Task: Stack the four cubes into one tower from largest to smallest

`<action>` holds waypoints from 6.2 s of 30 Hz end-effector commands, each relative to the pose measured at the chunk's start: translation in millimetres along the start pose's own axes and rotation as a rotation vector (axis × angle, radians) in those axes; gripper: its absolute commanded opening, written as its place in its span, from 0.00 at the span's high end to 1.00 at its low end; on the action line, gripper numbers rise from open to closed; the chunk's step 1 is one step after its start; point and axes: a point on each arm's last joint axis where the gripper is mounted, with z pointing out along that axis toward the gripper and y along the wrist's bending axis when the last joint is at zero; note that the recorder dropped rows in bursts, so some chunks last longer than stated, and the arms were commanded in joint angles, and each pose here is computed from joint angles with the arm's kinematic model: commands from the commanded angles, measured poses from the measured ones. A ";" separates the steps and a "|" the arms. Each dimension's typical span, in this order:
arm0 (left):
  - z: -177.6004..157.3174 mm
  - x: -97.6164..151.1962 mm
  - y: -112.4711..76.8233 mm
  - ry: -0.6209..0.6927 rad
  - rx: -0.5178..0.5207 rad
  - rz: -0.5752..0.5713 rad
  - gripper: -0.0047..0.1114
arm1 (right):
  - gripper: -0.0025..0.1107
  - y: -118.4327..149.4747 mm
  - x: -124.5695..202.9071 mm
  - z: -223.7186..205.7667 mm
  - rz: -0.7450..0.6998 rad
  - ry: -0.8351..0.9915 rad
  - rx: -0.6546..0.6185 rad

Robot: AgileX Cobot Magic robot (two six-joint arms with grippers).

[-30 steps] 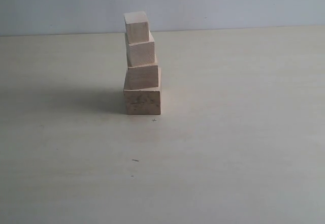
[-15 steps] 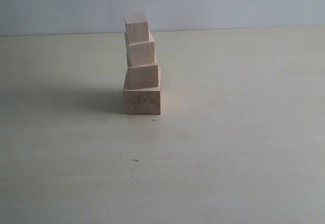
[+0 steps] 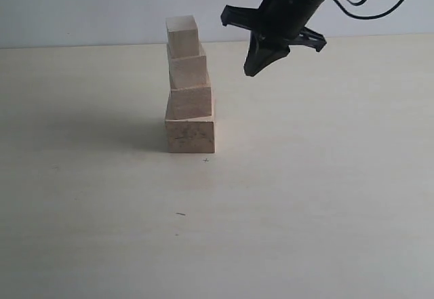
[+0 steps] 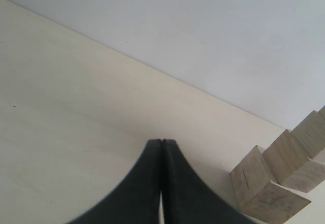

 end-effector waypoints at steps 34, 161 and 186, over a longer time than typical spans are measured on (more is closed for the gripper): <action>-0.4 1.0 -0.7 0.003 0.013 0.028 0.96 | 0.98 8.4 8.0 53.1 0.089 0.142 -0.285; -33.2 -35.6 -13.4 -0.464 0.079 0.486 0.96 | 0.98 -108.8 392.7 -51.7 -0.243 -1.204 0.406; -15.7 20.1 -1.3 0.143 0.095 0.418 0.96 | 0.98 -108.7 392.8 -51.3 -0.240 -1.200 0.401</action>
